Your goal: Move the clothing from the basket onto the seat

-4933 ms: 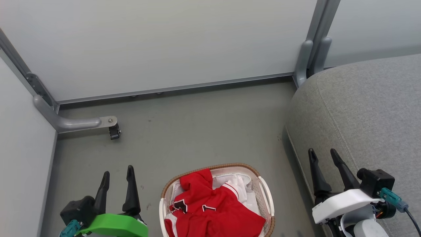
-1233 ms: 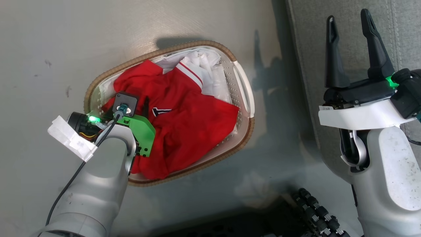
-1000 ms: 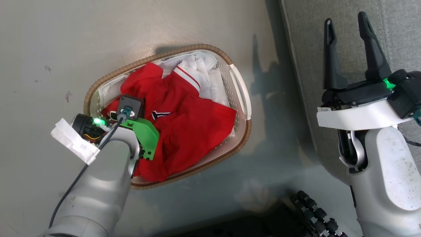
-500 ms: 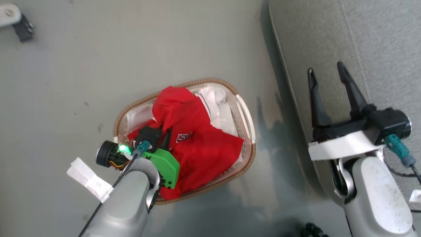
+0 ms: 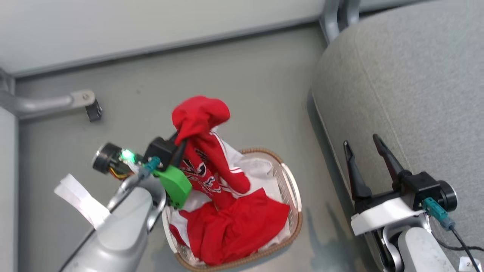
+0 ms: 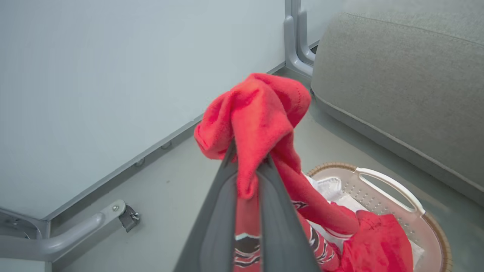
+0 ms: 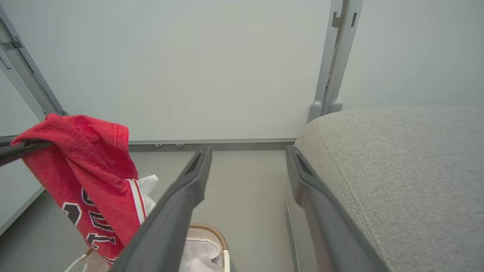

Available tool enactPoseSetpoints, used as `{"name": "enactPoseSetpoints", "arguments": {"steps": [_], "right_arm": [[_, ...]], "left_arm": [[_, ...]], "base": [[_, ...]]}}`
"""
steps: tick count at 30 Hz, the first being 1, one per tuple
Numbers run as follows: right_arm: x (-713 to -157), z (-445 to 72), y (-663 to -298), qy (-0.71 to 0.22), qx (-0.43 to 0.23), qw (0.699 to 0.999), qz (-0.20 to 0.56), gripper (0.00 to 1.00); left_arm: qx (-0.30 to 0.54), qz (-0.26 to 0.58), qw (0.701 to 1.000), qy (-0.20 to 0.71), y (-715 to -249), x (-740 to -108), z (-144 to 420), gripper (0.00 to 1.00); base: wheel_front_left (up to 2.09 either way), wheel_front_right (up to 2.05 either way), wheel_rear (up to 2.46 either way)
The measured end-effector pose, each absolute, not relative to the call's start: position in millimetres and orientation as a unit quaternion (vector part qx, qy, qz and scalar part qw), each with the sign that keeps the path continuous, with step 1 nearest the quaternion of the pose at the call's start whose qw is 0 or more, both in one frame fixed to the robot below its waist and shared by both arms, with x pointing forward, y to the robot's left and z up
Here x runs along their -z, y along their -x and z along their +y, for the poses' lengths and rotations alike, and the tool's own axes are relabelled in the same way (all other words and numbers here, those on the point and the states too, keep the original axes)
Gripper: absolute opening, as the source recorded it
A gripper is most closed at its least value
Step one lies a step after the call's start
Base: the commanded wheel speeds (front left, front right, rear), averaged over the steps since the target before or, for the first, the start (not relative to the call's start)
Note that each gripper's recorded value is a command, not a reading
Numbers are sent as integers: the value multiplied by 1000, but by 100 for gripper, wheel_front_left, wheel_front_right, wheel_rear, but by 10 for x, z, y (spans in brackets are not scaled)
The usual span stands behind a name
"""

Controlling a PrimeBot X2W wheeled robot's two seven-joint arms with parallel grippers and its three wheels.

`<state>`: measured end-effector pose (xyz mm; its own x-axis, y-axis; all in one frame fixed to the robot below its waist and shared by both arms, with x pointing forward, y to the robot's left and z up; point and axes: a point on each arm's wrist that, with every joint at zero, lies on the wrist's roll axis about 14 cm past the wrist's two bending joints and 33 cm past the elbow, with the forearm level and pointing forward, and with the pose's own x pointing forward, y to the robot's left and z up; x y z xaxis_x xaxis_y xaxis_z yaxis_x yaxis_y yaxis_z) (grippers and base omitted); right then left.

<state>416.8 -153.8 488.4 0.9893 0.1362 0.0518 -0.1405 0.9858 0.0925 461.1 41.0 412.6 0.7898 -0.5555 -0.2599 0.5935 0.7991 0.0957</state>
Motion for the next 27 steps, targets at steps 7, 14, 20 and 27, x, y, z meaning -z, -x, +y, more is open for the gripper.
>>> {"name": "enactPoseSetpoints", "arguments": {"steps": [7,14,20,27], "right_arm": [[-5213,-1465,-3958,-46,-81,994,-64,100],[-5470,-1410,-3849,-42,-91,990,-100,100],[-5530,-1389,-3816,-34,-95,989,-108,100],[-5673,-1175,-3862,-29,-128,983,-127,100]], "left_arm": [[302,4,944,-137,-4760,-5111,486,0],[292,-84,937,-174,-4819,-6045,536,0],[298,-122,929,-184,-4829,-6519,420,0],[309,-142,924,-176,-4809,-6764,278,0]], "base": [[0,0,0],[0,0,0],[0,0,0],[0,0,0]]}}
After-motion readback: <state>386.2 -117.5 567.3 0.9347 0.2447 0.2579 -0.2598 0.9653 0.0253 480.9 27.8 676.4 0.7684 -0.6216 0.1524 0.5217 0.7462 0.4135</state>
